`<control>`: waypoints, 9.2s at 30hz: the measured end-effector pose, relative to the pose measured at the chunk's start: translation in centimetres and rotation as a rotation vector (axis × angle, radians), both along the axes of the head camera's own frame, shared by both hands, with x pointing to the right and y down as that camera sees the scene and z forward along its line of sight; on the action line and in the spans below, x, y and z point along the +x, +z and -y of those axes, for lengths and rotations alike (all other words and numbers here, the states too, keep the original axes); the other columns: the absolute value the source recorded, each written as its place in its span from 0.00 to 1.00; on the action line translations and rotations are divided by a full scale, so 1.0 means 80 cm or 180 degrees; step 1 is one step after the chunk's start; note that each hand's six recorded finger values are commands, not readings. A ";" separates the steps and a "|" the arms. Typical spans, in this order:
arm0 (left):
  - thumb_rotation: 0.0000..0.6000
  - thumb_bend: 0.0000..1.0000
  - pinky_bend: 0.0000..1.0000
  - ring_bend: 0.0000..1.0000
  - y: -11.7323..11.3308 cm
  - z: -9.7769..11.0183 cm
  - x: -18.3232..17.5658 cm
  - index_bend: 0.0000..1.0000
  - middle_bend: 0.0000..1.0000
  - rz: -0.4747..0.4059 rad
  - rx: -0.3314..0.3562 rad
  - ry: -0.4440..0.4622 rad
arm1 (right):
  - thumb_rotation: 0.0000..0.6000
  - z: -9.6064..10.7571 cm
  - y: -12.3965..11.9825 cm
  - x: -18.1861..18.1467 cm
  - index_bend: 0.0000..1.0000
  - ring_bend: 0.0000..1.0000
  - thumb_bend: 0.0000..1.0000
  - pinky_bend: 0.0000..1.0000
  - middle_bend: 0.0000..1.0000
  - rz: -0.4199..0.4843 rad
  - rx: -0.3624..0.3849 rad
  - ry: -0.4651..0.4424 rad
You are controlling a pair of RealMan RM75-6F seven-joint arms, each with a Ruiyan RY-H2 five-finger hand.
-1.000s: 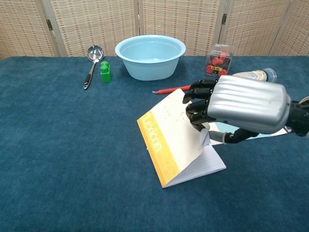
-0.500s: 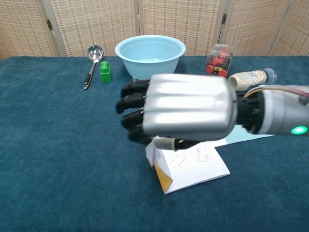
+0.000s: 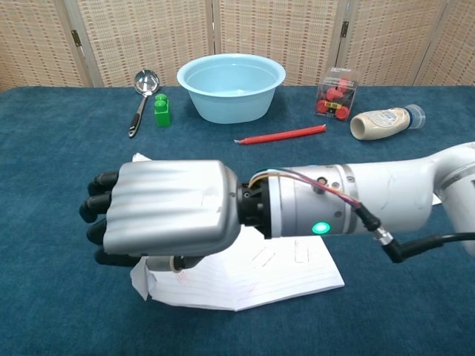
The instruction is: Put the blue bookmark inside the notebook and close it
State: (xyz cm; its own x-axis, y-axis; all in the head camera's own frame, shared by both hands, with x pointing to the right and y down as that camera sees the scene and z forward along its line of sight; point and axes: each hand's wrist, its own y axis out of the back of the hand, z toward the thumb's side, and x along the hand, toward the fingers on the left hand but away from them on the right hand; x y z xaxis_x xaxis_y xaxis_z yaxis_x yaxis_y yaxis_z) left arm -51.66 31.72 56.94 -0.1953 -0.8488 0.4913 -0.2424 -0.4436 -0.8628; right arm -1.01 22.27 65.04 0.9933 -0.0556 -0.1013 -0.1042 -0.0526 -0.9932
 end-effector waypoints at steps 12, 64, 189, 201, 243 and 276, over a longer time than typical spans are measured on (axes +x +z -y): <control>1.00 0.24 0.17 0.10 -0.001 0.000 0.002 0.10 0.05 -0.0003 -0.0010 0.0015 | 1.00 0.018 -0.007 -0.010 0.00 0.00 0.05 0.04 0.00 -0.0045 -0.0070 0.0470; 1.00 0.24 0.17 0.10 0.010 0.009 0.022 0.10 0.05 -0.0058 -0.0084 0.0154 | 1.00 0.138 0.119 0.156 0.18 0.22 0.67 0.27 0.31 -0.1496 -0.0890 0.2264; 1.00 0.24 0.17 0.10 0.013 0.014 0.035 0.10 0.04 -0.0060 -0.0176 0.0235 | 1.00 0.139 0.037 0.302 0.31 0.06 0.26 0.16 0.17 -0.1675 -0.0137 0.2134; 1.00 0.24 0.17 0.10 0.012 0.010 0.031 0.10 0.04 -0.0040 -0.0191 0.0197 | 1.00 0.087 0.030 0.209 0.32 0.06 0.26 0.14 0.17 -0.1322 0.0138 0.0817; 1.00 0.24 0.17 0.09 0.012 0.001 0.022 0.10 0.04 0.0014 -0.0245 0.0122 | 1.00 0.066 0.075 0.129 0.33 0.06 0.21 0.02 0.17 -0.0887 0.0520 -0.0362; 1.00 0.24 0.17 0.10 0.013 0.000 0.023 0.10 0.04 0.0015 -0.0242 0.0120 | 1.00 0.068 0.069 0.131 0.12 0.03 0.19 0.00 0.10 -0.0831 0.0556 -0.0271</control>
State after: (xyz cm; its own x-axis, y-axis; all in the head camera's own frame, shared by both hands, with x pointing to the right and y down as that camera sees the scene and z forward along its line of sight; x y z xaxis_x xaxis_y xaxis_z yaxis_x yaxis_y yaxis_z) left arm -49.84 31.72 57.97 -0.1664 -0.8158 0.5539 -0.2204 -0.5167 -0.8273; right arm 9.45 16.84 70.55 0.9250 -0.0968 -0.3674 -0.3534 0.1361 -0.9255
